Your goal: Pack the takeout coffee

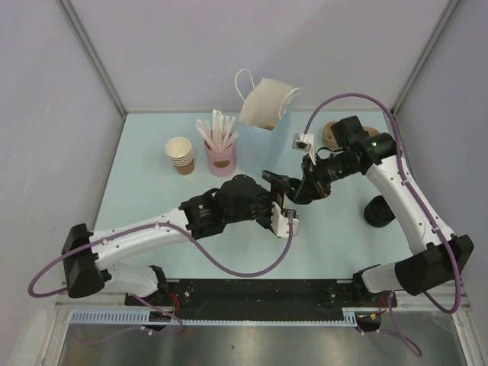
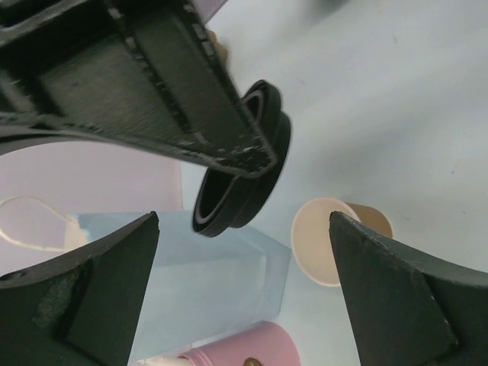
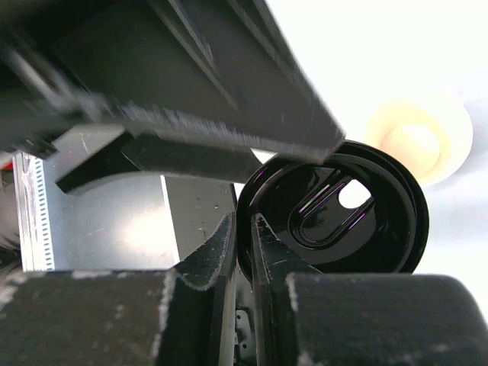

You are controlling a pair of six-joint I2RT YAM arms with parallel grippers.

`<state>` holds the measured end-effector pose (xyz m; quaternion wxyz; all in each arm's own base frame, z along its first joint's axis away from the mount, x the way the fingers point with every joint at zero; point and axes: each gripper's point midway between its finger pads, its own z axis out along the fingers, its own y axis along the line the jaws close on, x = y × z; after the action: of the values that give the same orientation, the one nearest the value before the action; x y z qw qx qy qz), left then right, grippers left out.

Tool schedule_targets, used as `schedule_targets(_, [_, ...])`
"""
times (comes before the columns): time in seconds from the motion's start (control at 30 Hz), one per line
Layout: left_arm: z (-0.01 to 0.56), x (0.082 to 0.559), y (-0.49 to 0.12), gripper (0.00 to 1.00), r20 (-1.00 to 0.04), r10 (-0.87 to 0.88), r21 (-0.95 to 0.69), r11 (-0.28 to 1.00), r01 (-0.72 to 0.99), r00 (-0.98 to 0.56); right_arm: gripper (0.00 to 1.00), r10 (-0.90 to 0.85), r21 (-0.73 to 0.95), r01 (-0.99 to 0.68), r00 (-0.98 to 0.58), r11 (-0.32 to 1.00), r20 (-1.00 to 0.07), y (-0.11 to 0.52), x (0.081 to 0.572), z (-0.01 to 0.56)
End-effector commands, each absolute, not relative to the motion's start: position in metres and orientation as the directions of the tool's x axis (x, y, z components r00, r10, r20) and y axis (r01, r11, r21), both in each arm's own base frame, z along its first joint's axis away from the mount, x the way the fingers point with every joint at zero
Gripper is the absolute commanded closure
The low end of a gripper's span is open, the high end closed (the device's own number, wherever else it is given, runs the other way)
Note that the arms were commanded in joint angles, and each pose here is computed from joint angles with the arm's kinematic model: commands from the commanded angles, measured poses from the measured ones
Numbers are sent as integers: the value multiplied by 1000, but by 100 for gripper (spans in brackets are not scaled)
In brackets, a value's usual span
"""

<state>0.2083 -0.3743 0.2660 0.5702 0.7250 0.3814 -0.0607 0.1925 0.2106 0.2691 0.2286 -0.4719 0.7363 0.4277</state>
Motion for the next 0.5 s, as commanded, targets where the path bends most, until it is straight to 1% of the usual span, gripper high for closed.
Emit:
schedule_targets(0.0, [262, 195, -386, 4, -552, 459, 747, -99, 657, 697, 95, -483, 418, -889, -455, 189, -748, 213, 195, 272])
schedule_targets(0.1, [258, 193, -390, 8, -556, 458, 741, -106, 663, 694, 95, -486, 419, -888, -455, 188, -746, 213, 196, 270])
schedule_targets(0.27, [265, 193, -394, 14, -569, 455, 738, -82, 669, 684, 94, -491, 420, -887, -457, 192, -742, 214, 197, 267])
schedule_targets(0.47, [272, 194, -397, 19, -588, 452, 731, -59, 680, 671, 95, -492, 422, -882, -468, 210, -734, 213, 202, 263])
